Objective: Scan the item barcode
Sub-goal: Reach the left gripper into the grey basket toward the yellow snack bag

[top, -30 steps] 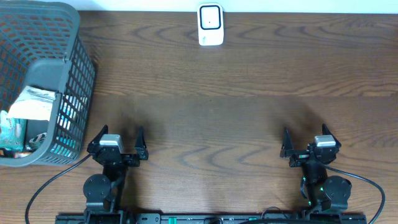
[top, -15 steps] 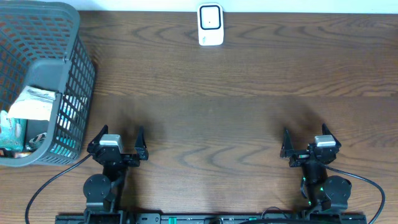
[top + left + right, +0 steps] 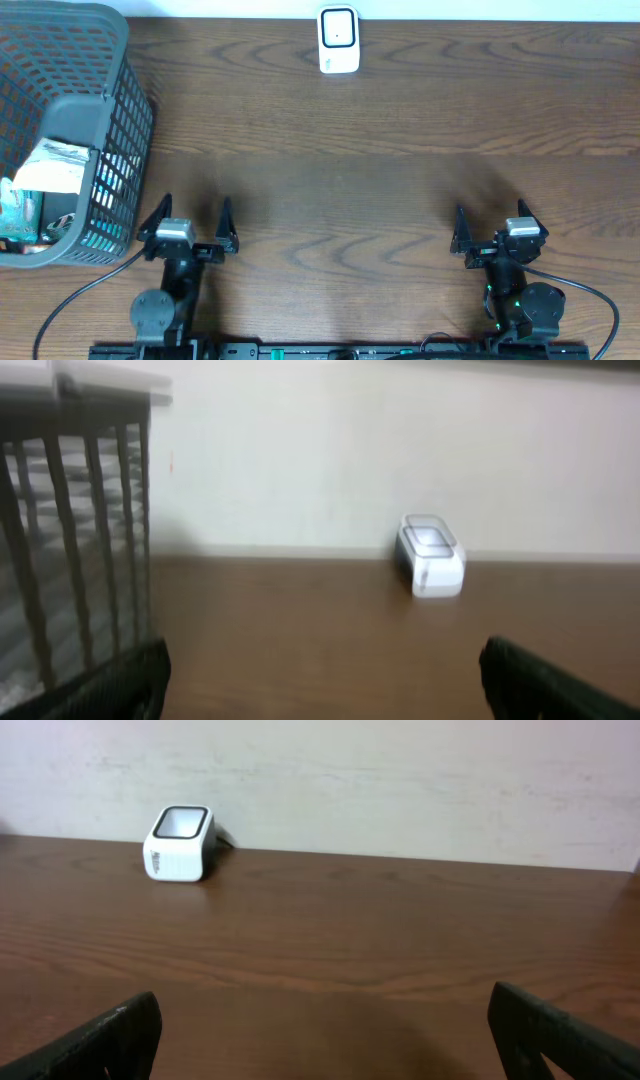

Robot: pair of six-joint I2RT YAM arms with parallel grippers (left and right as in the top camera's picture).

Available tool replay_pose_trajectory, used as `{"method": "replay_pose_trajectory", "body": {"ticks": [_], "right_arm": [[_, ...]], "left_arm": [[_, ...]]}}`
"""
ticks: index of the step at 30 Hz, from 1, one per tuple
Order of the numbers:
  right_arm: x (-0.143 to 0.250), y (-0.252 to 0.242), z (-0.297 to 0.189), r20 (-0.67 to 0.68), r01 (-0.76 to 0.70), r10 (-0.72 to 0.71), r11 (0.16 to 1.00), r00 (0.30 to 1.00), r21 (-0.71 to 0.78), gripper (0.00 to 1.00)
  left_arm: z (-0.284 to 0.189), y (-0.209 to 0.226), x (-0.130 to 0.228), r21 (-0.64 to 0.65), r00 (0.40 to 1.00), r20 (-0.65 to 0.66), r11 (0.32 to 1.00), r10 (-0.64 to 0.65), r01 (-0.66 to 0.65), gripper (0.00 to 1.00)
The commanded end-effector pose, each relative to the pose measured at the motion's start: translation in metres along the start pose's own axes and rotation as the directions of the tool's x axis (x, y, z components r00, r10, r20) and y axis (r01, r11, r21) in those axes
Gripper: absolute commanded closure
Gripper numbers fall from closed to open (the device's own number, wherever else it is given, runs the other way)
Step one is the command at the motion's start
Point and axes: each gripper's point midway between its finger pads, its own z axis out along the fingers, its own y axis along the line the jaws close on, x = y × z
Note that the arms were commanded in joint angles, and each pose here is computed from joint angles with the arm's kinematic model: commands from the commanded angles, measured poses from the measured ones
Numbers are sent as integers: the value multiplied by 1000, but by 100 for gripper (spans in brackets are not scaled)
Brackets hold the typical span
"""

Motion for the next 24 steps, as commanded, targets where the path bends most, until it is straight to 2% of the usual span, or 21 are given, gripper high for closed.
{"method": "replay_pose_trajectory", "body": {"ticks": [1,4,6,7,9,13,15,17,19,21,24], "right_arm": [[0,0,0,1,-11,11,1000,1000,0,1],[0,0,0,1,-11,11,1000,1000,0,1],[0,0,0,1,-11,11,1000,1000,0,1],[0,0,0,1,-11,11,1000,1000,0,1],[0,0,0,1,-11,11,1000,1000,0,1],[0,0,0,1,-11,11,1000,1000,0,1],[0,0,0,1,-11,11,1000,1000,0,1],[0,0,0,1,-11,11,1000,1000,0,1],[0,0,0,1,-11,11,1000,1000,0,1],[0,0,0,1,-11,11,1000,1000,0,1],[0,0,0,1,-11,11,1000,1000,0,1]], "left_arm": [[-4,-10,-38,47,987,158,998,21,-29,3],[-16,-15,-84,57,937,347,997,37,-60,2],[-30,-20,-114,59,881,471,995,46,-84,2],[-44,-22,-137,50,823,565,994,53,-98,3],[-64,-19,-164,1,737,670,994,82,-112,2],[-92,-1,-205,-95,630,772,995,83,-16,2],[-96,0,-223,-122,616,780,992,107,-18,2],[-94,-2,-243,-147,615,776,989,138,-37,2],[-71,-2,-273,-202,663,719,976,208,-87,2],[-38,-4,-286,-186,751,626,975,210,-118,3],[19,-17,-282,-70,892,406,980,198,-186,2]]}}
